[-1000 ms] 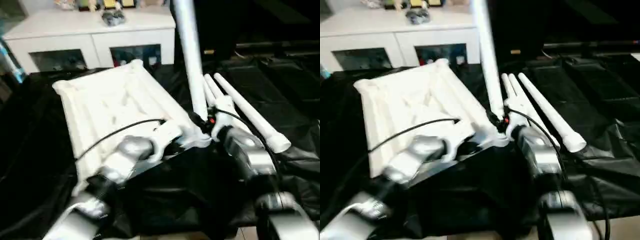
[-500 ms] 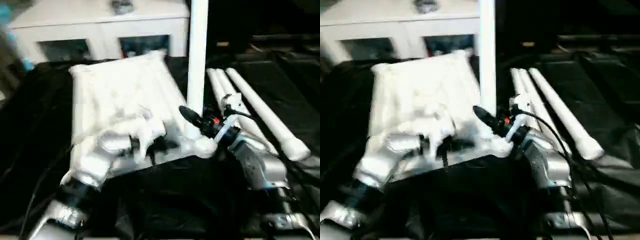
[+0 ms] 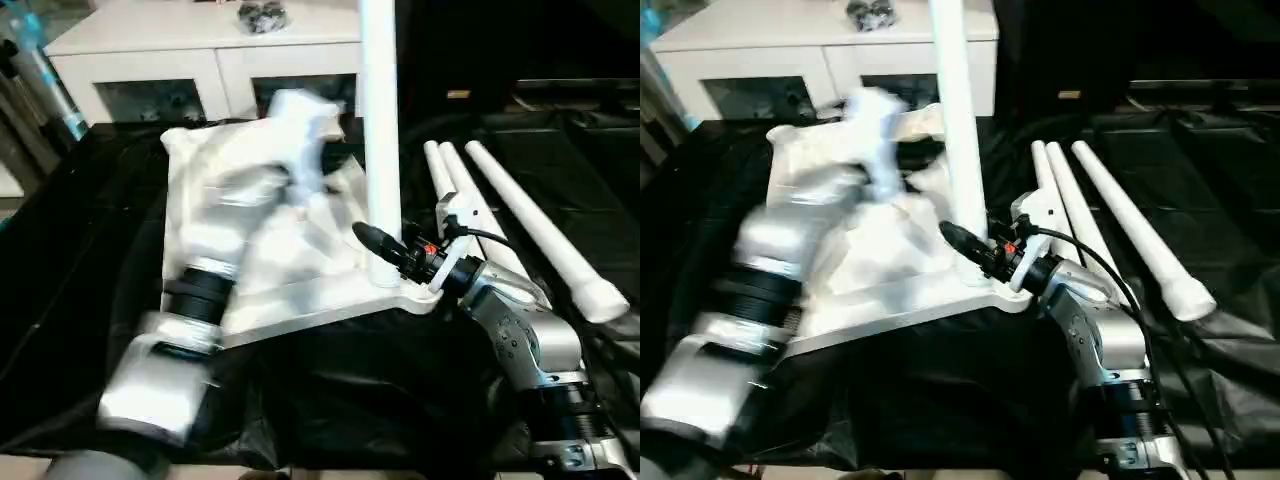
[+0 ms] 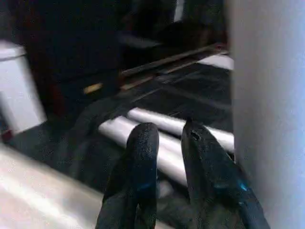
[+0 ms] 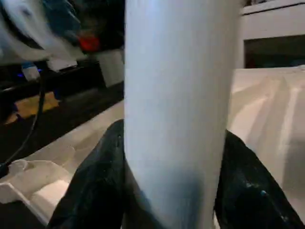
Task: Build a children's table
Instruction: Insert table leg to table base
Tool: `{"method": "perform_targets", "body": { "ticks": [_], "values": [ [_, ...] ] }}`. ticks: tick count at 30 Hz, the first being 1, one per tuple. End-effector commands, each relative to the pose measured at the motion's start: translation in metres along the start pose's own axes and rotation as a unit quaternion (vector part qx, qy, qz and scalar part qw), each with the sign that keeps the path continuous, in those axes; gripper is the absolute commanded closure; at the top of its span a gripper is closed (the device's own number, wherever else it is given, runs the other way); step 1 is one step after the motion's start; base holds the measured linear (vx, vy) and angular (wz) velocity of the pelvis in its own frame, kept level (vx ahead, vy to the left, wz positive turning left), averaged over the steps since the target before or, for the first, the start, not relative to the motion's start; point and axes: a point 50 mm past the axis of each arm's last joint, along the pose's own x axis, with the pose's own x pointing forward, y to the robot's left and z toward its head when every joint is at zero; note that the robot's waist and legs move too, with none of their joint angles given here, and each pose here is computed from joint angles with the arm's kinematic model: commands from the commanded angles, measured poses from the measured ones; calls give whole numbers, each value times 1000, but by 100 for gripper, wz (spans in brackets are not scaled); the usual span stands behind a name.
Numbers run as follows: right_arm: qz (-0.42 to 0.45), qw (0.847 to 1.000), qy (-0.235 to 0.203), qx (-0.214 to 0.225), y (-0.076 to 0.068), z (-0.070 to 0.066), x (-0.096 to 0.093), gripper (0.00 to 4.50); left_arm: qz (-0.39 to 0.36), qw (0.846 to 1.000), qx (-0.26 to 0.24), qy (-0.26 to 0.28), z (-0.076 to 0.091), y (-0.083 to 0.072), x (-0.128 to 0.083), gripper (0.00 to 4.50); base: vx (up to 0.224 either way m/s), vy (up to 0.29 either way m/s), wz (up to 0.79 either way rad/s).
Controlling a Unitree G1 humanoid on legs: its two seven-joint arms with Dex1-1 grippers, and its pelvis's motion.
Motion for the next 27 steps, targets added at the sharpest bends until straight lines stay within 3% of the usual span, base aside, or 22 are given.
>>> {"method": "perform_targets", "body": {
  "ticks": [1, 3, 6, 12, 13, 17, 18, 20, 22, 27],
  "values": [
    [-8, 1000, 10, -10, -1, 2, 1, 261, -88, 996, 19, -29, 17, -31, 11, 347, 0, 0, 0],
    [-12, 1000, 14, -12, -3, 2, 0, 261, -117, 992, 17, -33, 15, -45, 15, 347, 0, 0, 0],
    [-16, 1000, 17, -15, -4, 2, -1, 261, -100, 995, 7, -29, 7, -45, 18, 347, 0, 0, 0],
    [-49, 998, 20, -27, -14, 7, -8, 261, -6, 1000, 28, -11, -3, -11, 5, 347, 0, 0, 0],
    [-69, 997, 25, -33, -20, 9, -11, 261, 2, 999, 33, 4, -9, -2, -2, 319, 0, 0, 0],
    [-100, 994, 33, -38, -30, 12, -19, 261, 0, 999, 39, 37, -25, 9, -17, 307, 0, 0, 0],
    [-105, 993, 36, -38, -32, 12, -21, 261, -4, 998, 38, 45, -30, 10, -20, 280, 0, 0, 0],
    [-110, 992, 46, -40, -34, 12, -23, 261, -30, 996, 40, 70, -41, 9, -26, 269, 0, 0, 0],
    [-110, 991, 68, -43, -35, 9, -27, 261, -99, 988, 33, 116, -63, -2, -35, 267, 0, 0, 0],
    [-111, 989, 83, -42, -36, 6, -28, 261, -172, 969, 34, 172, -89, -14, -44, 227, 0, 0, 0]
  ]
}}
